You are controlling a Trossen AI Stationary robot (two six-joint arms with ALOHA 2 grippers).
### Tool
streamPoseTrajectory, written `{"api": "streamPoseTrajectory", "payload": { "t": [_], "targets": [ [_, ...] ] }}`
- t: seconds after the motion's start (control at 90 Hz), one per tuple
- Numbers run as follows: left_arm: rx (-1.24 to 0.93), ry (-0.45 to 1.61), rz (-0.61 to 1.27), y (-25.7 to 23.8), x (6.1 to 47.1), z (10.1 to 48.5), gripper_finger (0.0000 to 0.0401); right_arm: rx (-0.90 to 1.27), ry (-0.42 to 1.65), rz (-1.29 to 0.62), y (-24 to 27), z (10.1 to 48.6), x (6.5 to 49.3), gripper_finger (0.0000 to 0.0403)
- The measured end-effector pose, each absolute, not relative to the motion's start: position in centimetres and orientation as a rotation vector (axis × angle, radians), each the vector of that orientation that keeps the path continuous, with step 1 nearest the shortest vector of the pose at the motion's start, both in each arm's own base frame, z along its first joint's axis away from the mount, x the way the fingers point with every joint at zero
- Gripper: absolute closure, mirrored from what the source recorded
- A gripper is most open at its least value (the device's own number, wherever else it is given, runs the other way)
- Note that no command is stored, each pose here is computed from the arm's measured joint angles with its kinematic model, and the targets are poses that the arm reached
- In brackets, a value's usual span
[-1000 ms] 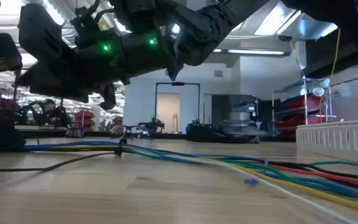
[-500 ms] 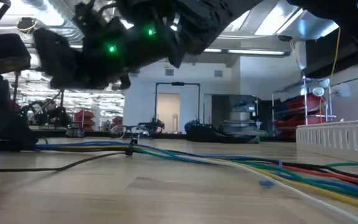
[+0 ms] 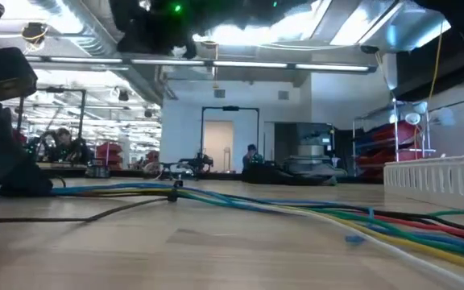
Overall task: Ziptie cables
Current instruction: Wrap the zip tie on the cables
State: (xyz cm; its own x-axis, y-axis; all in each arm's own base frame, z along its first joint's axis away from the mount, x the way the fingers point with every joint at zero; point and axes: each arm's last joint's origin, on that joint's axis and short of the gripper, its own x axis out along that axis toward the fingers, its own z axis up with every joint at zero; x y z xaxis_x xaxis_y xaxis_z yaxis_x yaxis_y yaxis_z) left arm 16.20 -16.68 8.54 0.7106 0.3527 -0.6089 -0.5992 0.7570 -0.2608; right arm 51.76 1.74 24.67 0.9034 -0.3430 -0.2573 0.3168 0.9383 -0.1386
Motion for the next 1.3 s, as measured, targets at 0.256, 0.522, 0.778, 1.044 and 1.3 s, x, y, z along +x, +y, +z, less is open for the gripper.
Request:
{"api": "streamPoseTrajectory", "payload": {
  "t": [0.256,0.522,0.778,1.044,1.3],
  "targets": [
    [-0.442,0.6,0.512,-16.5,16.4,9.5,0.0324,0.03,0.642,-0.376,3.2,24.6,48.3,0.0321],
    [-0.335,0.641,0.426,-16.5,16.2,10.7,0.0273,0.075,0.637,-0.187,10.3,16.1,46.6,0.0259],
    [-0.219,0.613,0.333,-16.4,16.2,12.9,0.0264,0.12,0.393,-0.038,11.8,10.6,46.8,0.0259],
    [-0.163,0.653,0.226,-16.1,16.3,14.4,0.0264,0.045,0.425,0.01,12.3,8.1,47.4,0.026],
    [-0.069,0.767,0.044,-16.6,17.5,13.4,0.0265,0.04,0.411,0.014,12.4,8.5,47.5,0.026]
  ]
}}
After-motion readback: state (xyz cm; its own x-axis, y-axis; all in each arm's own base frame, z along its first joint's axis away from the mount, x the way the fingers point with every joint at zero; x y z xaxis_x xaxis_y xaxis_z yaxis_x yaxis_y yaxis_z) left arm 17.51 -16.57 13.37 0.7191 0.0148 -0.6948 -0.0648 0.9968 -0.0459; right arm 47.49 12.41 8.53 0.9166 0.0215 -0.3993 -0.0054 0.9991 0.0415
